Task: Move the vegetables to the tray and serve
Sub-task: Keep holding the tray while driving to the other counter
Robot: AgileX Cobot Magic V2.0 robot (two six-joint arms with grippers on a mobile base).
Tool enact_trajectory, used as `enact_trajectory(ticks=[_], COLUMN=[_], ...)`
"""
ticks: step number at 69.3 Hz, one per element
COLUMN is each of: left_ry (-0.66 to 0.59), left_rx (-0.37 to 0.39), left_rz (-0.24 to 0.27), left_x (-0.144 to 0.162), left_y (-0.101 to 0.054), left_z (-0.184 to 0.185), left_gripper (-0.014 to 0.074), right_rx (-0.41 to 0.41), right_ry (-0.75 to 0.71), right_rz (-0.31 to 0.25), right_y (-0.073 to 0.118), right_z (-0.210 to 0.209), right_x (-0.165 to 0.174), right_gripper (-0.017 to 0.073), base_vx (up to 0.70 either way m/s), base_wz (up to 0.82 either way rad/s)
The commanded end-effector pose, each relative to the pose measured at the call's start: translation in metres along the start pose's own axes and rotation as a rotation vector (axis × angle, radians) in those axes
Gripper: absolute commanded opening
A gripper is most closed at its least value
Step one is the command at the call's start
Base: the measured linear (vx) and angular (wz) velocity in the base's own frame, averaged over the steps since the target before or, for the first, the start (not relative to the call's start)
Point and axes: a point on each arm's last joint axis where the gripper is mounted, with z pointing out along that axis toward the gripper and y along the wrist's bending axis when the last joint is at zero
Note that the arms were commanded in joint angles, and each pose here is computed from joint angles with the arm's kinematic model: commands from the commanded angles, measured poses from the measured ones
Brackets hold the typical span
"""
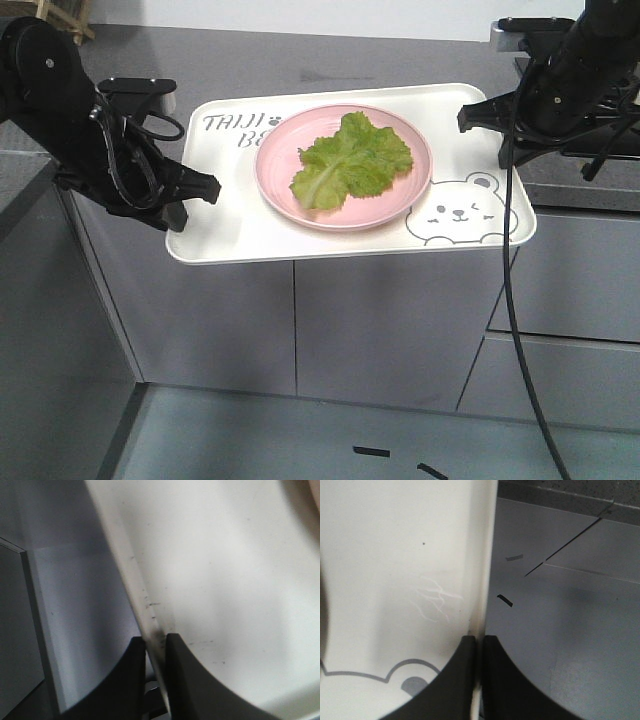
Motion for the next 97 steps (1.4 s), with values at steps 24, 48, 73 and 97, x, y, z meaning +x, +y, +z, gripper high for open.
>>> enact_trajectory(ticks=[24, 48, 73, 97], left_ry=[-0.148, -0.148, -0.148, -0.148], left_rx=[0.072, 0.072, 0.072, 0.072], left_rz=[0.015, 0.015, 0.015, 0.015], left_x=[-0.0075, -0.0075, -0.0075, -0.0075], left_y=[-0.0154, -0.0154, -0.0154, -0.0154], left_z=[-0.0322, -0.0322, -0.0322, -0.0322], left_gripper=[-0.0006, -0.0006, -0.0006, -0.0006], right_rx=[-0.050, -0.050, -0.050, -0.050], right_ry=[-0.074, -0.074, -0.074, -0.074], right_rz=[-0.012, -0.012, -0.012, -0.012], right_y=[0.0089, 0.0089, 0.0089, 0.0089], right_z=[-0.0361, -0.0361, -0.0361, -0.0361], right_x=[-0.0001, -0.0001, -0.0001, -0.0001], right_gripper=[-0.0006, -0.0006, -0.0006, -0.0006], base_vx=[-0.02, -0.01, 0.00, 0.02], base_wz=[-0.11, -0.04, -0.01, -0.05])
